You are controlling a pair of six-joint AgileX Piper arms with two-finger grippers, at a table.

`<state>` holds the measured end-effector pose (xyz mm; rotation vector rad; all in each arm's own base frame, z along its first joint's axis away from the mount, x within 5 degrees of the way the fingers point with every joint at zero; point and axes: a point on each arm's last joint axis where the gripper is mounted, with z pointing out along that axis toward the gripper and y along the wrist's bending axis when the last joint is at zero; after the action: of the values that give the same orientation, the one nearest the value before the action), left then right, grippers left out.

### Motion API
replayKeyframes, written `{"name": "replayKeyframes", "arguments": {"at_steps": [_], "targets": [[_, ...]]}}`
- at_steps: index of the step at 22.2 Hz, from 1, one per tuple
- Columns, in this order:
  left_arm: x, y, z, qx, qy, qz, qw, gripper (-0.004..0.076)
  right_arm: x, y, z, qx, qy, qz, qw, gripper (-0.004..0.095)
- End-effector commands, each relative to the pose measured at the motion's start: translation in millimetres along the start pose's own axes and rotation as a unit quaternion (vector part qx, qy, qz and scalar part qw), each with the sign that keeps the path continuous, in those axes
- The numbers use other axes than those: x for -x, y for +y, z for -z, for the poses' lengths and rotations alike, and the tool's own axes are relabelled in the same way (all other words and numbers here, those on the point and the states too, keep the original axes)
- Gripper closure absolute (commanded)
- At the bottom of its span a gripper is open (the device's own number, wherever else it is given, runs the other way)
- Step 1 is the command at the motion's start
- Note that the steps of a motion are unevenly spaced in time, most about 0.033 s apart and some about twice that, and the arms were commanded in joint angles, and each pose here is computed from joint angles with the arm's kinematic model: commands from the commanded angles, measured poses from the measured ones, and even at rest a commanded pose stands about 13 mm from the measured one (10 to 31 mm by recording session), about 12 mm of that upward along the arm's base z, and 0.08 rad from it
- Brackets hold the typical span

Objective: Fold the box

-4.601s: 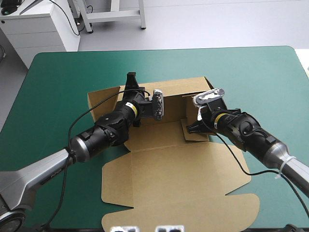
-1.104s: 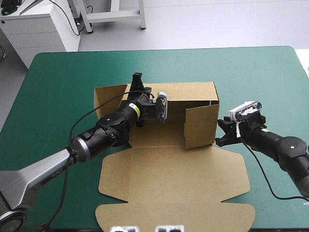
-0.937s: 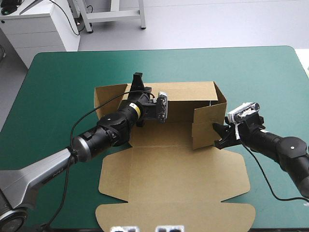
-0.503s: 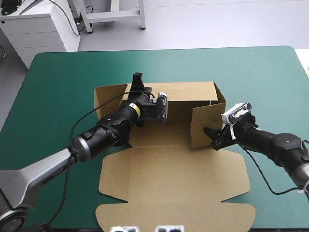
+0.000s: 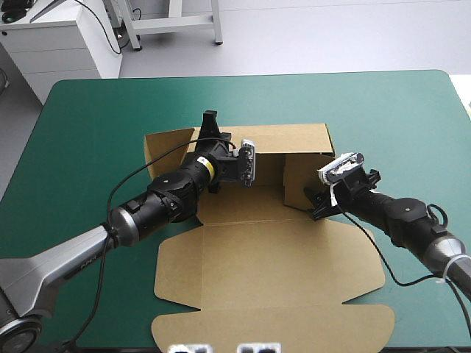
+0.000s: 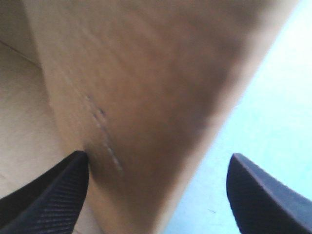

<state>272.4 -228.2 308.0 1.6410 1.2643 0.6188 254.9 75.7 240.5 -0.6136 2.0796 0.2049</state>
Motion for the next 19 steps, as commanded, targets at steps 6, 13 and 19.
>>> {"name": "replayKeyframes", "arguments": {"at_steps": [6,13,19], "targets": [[20.9,10.2,15.2,0.021,-0.052,0.008,0.998,0.0732,14.5,1.0,6.6,0.006,-0.028,-0.012,1.000,0.0629],[19.9,9.1,17.1,0.013,-0.041,0.028,0.999,0.0705,14.8,6.1,6.8,0.035,-0.030,-0.012,0.999,0.0924],[33.9,7.2,33.6,0.007,-0.047,0.036,0.998,0.0250,14.7,3.1,6.7,0.019,-0.029,-0.054,0.998,0.0924]]}}
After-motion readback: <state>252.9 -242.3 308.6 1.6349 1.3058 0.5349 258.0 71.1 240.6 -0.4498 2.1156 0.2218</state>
